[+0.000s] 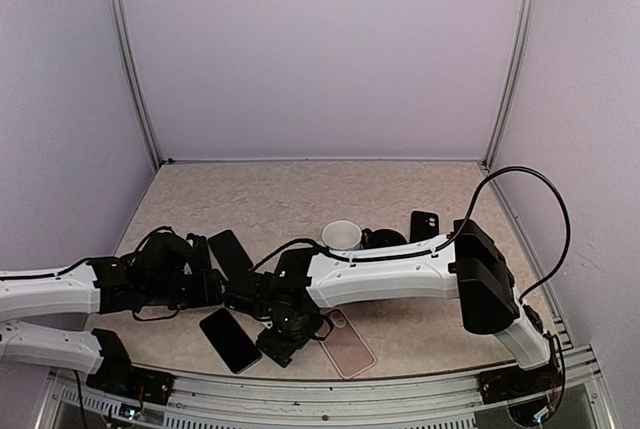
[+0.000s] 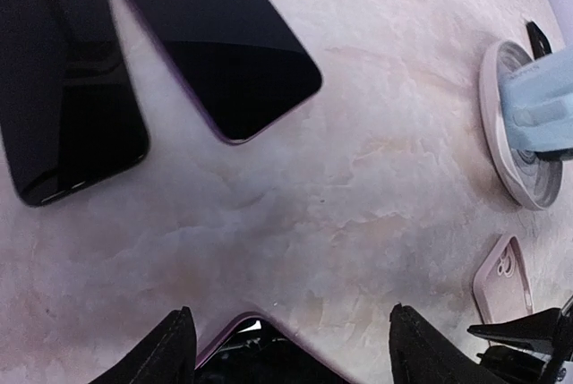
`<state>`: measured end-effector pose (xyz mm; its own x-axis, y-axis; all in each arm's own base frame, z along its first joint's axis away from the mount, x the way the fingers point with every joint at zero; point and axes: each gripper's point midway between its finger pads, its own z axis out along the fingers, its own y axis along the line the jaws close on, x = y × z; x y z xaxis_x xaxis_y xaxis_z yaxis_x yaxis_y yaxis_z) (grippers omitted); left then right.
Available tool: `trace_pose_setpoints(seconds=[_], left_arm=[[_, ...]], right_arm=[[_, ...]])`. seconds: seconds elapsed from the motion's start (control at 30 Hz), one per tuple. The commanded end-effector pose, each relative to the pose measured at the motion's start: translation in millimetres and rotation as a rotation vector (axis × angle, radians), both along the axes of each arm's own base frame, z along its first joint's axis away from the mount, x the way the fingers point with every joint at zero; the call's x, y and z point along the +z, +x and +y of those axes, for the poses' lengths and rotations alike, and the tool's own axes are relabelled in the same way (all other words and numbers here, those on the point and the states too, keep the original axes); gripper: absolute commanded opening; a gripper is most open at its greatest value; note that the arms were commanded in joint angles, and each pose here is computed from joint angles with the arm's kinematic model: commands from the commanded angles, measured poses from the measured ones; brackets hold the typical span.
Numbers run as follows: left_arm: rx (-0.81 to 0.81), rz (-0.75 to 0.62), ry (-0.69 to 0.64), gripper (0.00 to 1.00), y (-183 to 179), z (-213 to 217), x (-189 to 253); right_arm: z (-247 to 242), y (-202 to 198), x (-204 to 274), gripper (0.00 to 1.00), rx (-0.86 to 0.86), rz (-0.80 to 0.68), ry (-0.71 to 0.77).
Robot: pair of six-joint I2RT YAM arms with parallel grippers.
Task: Put the phone into the phone case
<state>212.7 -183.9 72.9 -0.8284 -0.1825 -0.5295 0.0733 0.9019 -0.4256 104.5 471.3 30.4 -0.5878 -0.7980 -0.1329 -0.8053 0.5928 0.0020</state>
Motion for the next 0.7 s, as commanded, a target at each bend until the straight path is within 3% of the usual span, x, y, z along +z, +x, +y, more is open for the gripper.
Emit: trace_pose_setpoints(seconds=[0.0, 0.17, 0.33, 0.57, 0.67], left_arm=[[0.075, 0.041, 0.084, 0.76, -8, 27, -2], [0.315, 0.287, -0.046, 0.76, -42, 42, -47], [0.436, 0.308, -0.21, 0.68, -63, 41, -47], [0.388, 0.349, -0.269, 0.61, -80, 35, -59], [0.375, 0.388, -0.228, 0.61, -85, 34, -71]], right_arm=[[42, 18, 38, 0.72, 0.047, -0.069, 0.237], [71, 30, 59, 0.73, 0.053, 0.021, 0.463], [77, 52, 52, 0.69, 0.01, 0.134, 0.572], [95, 57, 21, 0.63, 0.006, 0.26, 0.594], [98, 53, 8, 0.63, 0.011, 0.306, 0.572]])
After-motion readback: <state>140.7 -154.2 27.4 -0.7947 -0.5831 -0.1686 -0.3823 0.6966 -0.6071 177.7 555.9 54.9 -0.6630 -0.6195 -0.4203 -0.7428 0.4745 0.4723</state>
